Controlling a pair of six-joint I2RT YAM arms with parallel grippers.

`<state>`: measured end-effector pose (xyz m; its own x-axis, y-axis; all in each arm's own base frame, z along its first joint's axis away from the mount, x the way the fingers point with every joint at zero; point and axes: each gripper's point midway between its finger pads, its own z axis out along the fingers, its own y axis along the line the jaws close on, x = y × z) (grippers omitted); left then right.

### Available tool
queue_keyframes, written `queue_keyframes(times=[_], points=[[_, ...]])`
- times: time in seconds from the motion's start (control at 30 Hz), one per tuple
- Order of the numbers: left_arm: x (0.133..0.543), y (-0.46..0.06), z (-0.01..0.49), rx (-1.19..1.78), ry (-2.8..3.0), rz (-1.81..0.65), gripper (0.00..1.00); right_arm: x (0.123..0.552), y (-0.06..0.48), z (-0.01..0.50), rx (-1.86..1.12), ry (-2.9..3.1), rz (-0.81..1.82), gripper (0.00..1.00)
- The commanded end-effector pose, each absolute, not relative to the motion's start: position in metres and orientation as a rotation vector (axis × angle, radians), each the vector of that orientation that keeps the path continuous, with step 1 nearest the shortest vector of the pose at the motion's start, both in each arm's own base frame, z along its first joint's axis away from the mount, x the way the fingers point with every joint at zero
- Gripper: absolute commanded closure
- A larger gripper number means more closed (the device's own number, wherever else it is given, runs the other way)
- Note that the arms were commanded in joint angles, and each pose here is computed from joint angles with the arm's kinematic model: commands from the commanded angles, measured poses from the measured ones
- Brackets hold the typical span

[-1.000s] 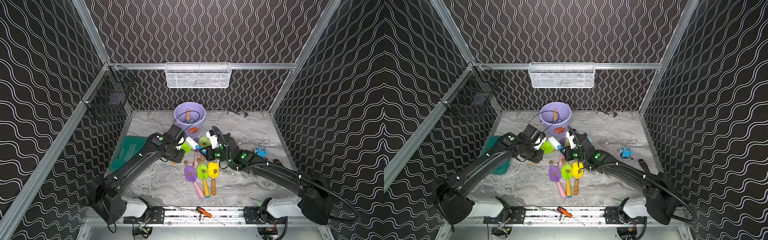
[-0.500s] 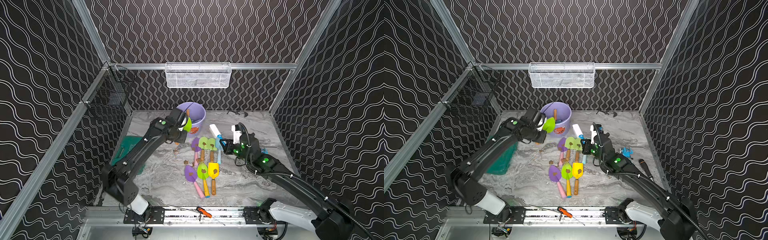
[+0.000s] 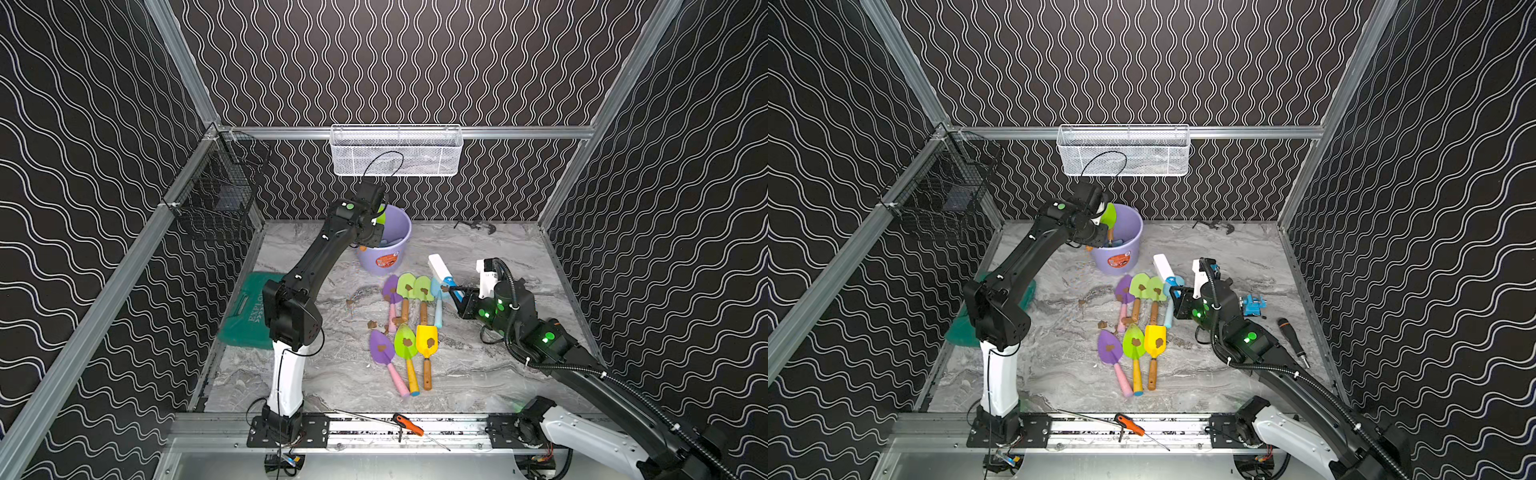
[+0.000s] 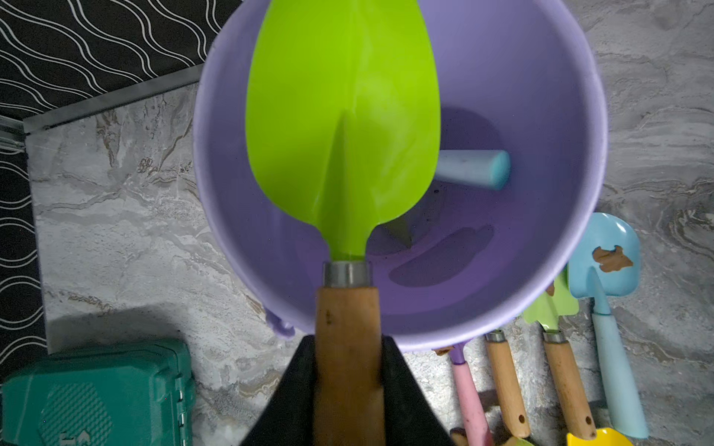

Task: Brush the soil off the hand trowel and place it into the bucket
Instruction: Place the hand trowel in the bucket, then pick up the hand trowel from the center of the board.

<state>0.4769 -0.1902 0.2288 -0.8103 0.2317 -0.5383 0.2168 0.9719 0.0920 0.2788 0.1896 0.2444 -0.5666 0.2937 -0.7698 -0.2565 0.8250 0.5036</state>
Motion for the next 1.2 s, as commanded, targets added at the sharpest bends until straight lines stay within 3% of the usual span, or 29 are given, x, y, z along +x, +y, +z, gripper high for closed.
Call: queue_keyframes(times=[0.0, 0.13, 0.37, 0.67, 0.87, 1.17], points=[[0.479, -0.188, 0.235, 0.334, 2.535, 0.060, 0.62, 0.279, 0.186, 0.246, 0.049, 2.036, 0.718, 1.00], [0.483, -0.188, 0.249, 0.334, 2.492, 0.059, 0.51, 0.279, 0.187, 0.245, 0.043, 2.038, 0.717, 1.00], [0.460, -0.185, 0.279, 0.287, 2.349, -0.030, 0.48, 0.274, 0.189, 0.245, 0.022, 2.014, 0.756, 1.00], [0.295, -0.209, 0.238, 0.287, 2.432, -0.170, 0.48, 0.254, 0.188, 0.205, 0.055, 2.125, 0.804, 1.00], [0.196, -0.213, 0.170, 0.188, 2.577, -0.238, 0.50, 0.238, 0.194, 0.185, 0.001, 2.203, 0.797, 1.00], [0.126, -0.230, 0.111, 0.285, 2.642, -0.032, 0.46, 0.214, 0.200, 0.155, -0.029, 2.292, 0.711, 1.00]])
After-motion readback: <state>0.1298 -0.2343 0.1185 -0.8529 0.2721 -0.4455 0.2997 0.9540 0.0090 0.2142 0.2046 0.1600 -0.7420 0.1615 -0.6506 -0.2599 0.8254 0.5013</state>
